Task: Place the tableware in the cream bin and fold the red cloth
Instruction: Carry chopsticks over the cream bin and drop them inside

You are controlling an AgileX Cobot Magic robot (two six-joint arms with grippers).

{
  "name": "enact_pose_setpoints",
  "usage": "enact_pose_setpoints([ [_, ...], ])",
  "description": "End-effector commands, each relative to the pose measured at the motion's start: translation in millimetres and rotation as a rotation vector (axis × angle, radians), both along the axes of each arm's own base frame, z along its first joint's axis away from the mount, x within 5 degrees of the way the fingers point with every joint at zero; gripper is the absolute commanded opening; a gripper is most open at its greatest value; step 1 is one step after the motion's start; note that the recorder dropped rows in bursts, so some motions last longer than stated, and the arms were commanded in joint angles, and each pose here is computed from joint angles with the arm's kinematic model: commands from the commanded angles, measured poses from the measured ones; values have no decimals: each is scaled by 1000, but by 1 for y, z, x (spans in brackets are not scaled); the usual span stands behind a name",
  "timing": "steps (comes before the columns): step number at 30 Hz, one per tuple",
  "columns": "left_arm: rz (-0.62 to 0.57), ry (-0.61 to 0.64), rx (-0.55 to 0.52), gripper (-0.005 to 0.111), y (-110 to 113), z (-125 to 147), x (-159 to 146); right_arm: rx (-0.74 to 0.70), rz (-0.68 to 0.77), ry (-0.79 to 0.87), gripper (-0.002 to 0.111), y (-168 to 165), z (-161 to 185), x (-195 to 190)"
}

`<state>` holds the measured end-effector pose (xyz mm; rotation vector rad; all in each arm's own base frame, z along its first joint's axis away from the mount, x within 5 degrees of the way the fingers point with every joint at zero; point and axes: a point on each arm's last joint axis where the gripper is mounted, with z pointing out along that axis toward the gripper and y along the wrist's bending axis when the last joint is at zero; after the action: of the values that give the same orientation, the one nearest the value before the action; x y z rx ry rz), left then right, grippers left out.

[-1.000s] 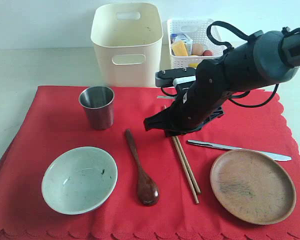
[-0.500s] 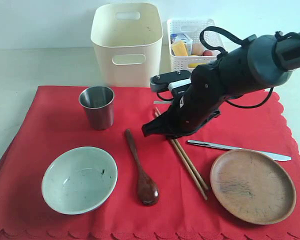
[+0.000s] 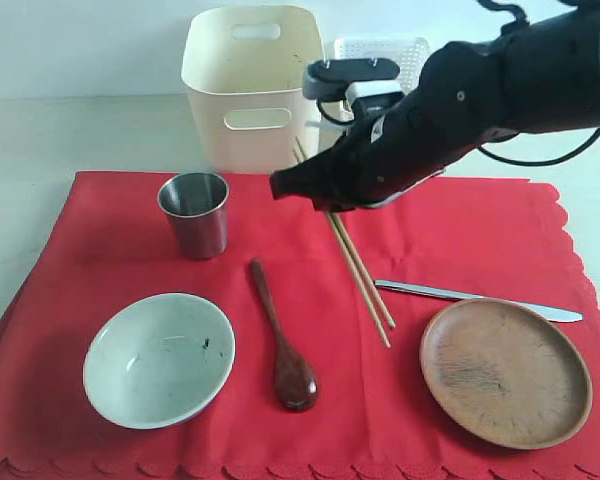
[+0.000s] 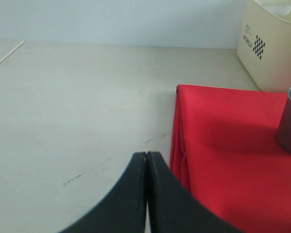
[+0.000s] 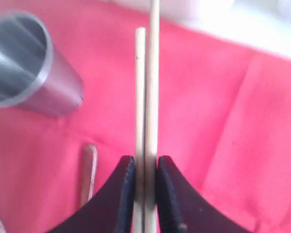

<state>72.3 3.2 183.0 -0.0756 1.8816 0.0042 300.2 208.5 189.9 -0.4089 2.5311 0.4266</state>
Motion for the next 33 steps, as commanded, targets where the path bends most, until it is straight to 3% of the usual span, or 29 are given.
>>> enact_pose_setpoints([
  [1,-1,1,-5,1,0,0,1,70,8,-145,0,-2,34,-1],
  [8,-1,1,-5,1,0,0,1,186,-10,-389,0,-4,76,1],
  [21,-1,1,-5,1,0,0,1,379,-81,-770,0,-3,112,15],
  [33,-1,1,-5,1,0,0,1,489,-47,-1116,0,16,95,41],
])
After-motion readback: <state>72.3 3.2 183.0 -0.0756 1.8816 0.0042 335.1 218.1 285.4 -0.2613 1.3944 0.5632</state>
